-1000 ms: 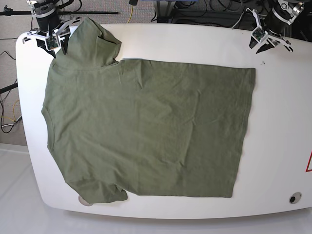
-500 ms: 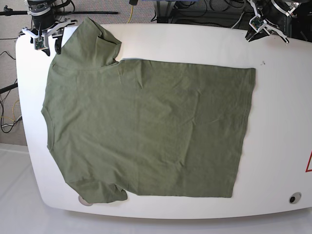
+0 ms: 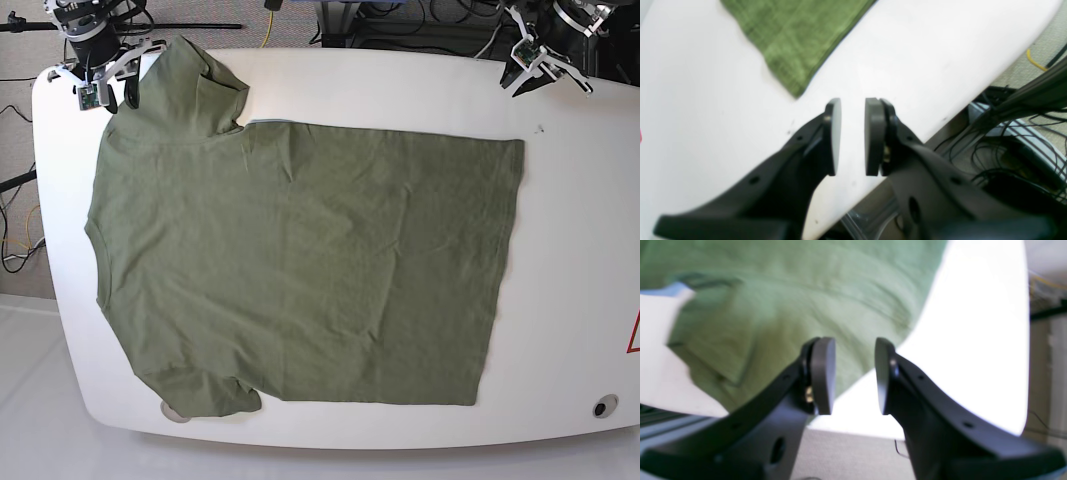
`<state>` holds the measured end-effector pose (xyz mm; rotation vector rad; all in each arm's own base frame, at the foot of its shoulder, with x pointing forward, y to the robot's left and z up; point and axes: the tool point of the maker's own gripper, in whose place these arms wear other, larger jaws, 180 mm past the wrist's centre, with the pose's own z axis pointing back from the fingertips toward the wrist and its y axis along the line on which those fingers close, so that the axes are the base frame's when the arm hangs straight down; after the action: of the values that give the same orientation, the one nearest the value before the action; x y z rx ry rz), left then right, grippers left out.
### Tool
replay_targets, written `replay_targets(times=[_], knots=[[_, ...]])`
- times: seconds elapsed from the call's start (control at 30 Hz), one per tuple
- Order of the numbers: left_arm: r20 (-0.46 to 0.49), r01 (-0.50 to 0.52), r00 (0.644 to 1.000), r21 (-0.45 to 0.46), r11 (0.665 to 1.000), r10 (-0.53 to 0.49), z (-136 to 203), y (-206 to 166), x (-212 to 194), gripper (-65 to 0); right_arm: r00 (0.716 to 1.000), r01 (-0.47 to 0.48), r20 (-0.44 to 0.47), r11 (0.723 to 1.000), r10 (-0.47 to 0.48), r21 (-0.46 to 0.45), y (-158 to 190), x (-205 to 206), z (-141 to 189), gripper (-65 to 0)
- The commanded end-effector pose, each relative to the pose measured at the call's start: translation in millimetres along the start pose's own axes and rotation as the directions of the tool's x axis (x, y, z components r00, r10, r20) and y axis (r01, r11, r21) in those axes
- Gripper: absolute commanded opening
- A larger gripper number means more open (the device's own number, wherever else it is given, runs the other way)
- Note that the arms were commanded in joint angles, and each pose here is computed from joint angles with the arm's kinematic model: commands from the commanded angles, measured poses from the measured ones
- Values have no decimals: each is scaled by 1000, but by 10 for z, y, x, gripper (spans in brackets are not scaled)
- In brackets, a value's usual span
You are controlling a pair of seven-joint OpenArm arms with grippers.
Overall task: Fold the T-shirt properly
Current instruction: 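Position right gripper over the sleeve, left gripper over the hem corner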
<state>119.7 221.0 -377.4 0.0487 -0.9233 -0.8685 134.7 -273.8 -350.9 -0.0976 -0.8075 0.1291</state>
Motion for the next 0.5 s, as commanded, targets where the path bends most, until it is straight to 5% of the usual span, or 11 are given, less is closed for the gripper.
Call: replay_targets(times=[0.0,0.47], knots=[[12,-14,1000,-2,1000,14,35,27,12,-513,1000,8,3,1000,-8,-25,-113,-8,14,-458],[-15,21,1000,14,1000,-21,-29,192,-13,-516,985,170,30,985,-170,17,-248,-26,-65,-458]])
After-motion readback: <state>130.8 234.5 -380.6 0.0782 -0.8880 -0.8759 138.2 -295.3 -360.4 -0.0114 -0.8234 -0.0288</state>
